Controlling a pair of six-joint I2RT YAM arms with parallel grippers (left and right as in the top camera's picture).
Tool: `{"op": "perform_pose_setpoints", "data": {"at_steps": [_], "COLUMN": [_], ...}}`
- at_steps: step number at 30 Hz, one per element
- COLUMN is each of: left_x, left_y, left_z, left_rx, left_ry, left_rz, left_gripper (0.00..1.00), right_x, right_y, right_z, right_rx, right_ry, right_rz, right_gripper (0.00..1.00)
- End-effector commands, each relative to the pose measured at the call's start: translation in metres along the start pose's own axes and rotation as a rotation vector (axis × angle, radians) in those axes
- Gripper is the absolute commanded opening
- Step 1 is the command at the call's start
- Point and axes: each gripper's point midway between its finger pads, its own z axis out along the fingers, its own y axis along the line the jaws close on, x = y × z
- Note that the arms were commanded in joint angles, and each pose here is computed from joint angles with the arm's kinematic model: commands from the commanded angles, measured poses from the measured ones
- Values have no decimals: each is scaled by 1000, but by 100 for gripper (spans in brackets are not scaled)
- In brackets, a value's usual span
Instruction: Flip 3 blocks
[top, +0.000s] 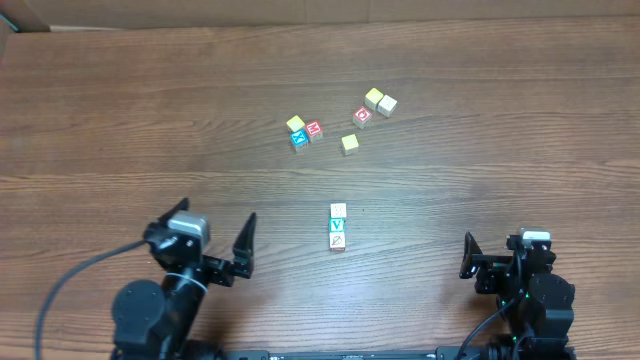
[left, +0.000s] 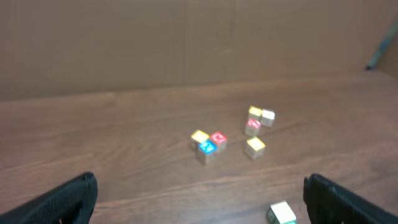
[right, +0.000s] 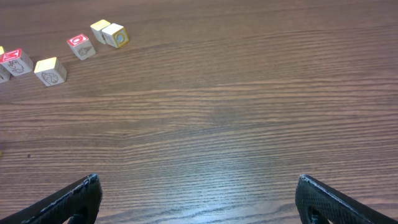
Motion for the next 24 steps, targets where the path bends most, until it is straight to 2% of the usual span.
{"op": "perform_pose_setpoints", "data": {"at_steps": [1, 9, 16, 24], "left_x": [23, 57, 86, 87], "left_y": [-15, -17, -14, 5], "left_z": [7, 19, 33, 35], "left_rx": [102, 136, 141, 29], "left_ry": [-53, -153, -138, -130], "left_rz": [40, 65, 58, 44], "left_gripper": [100, 100, 100, 100], "right_x": [5, 5, 4, 5], "right_y": [2, 2, 2, 2], "right_z": [3, 3, 3, 3], "right_rx": [-12, -12, -12, -12], "right_ry": [2, 2, 2, 2], "right_rz": [-11, -11, -11, -11], "right_gripper": [100, 100, 100, 100]}}
